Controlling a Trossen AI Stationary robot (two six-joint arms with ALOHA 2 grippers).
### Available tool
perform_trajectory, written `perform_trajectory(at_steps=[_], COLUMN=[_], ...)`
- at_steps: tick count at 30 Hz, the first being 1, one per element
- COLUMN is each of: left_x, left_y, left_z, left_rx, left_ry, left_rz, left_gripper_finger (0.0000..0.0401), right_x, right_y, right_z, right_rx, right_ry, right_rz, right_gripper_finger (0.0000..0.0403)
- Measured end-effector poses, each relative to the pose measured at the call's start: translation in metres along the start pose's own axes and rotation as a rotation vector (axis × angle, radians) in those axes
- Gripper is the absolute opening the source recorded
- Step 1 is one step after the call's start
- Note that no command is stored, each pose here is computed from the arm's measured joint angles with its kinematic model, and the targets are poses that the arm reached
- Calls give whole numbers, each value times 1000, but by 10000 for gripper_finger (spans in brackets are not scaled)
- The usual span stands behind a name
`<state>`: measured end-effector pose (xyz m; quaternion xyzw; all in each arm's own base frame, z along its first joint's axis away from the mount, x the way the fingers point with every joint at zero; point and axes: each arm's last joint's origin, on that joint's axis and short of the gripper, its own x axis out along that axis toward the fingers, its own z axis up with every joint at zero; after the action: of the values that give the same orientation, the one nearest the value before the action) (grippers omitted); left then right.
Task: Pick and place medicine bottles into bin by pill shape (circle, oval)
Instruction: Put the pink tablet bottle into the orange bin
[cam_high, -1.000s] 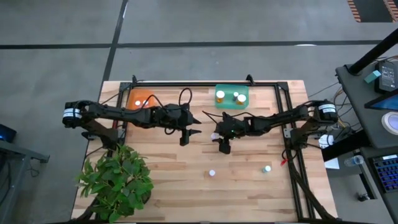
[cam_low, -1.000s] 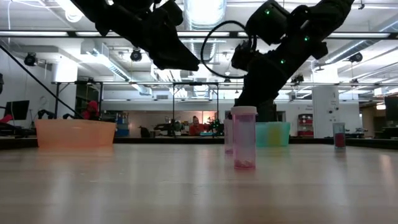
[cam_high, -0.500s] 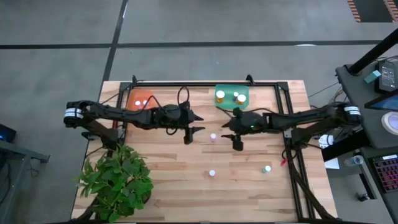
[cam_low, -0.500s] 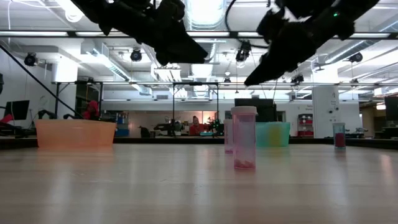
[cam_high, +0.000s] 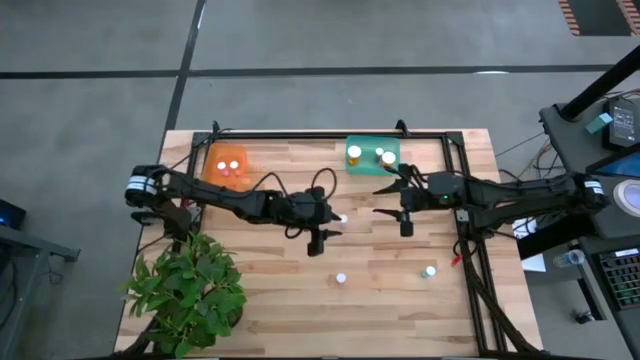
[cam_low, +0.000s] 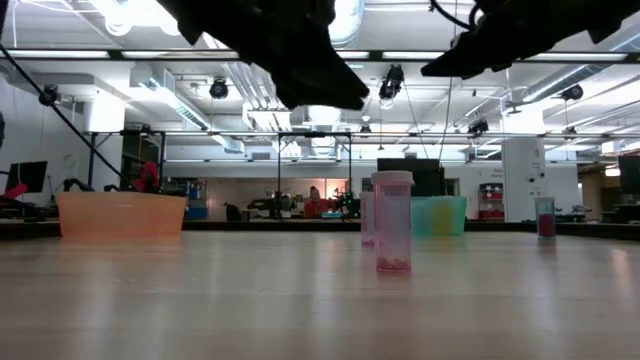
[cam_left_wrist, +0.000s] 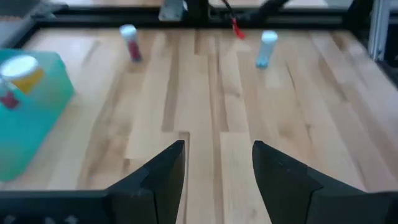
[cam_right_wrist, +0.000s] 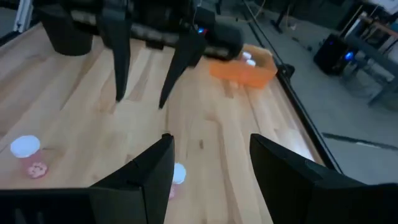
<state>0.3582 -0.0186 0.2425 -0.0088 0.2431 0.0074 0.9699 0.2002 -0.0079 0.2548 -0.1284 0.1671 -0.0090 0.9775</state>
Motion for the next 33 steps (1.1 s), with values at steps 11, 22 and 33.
perform_trajectory(at_steps=[11,22,33], left_x=[48,47,56], left_y=[1,4,13], left_z=[-16,-9,-21], left_rx=[8,110,106], left_ry=[99,95,132], left_rz=[10,90,158], left_gripper_finger=[185,288,289], right_x=[-17,-17,-17], right_y=[0,0,0], right_z=[-3,-4,-5], right_rx=[2,-21,-24], right_ry=[-69,-65,-52], right_rz=[-19,-22,-36], right_gripper_finger=[199,199,199])
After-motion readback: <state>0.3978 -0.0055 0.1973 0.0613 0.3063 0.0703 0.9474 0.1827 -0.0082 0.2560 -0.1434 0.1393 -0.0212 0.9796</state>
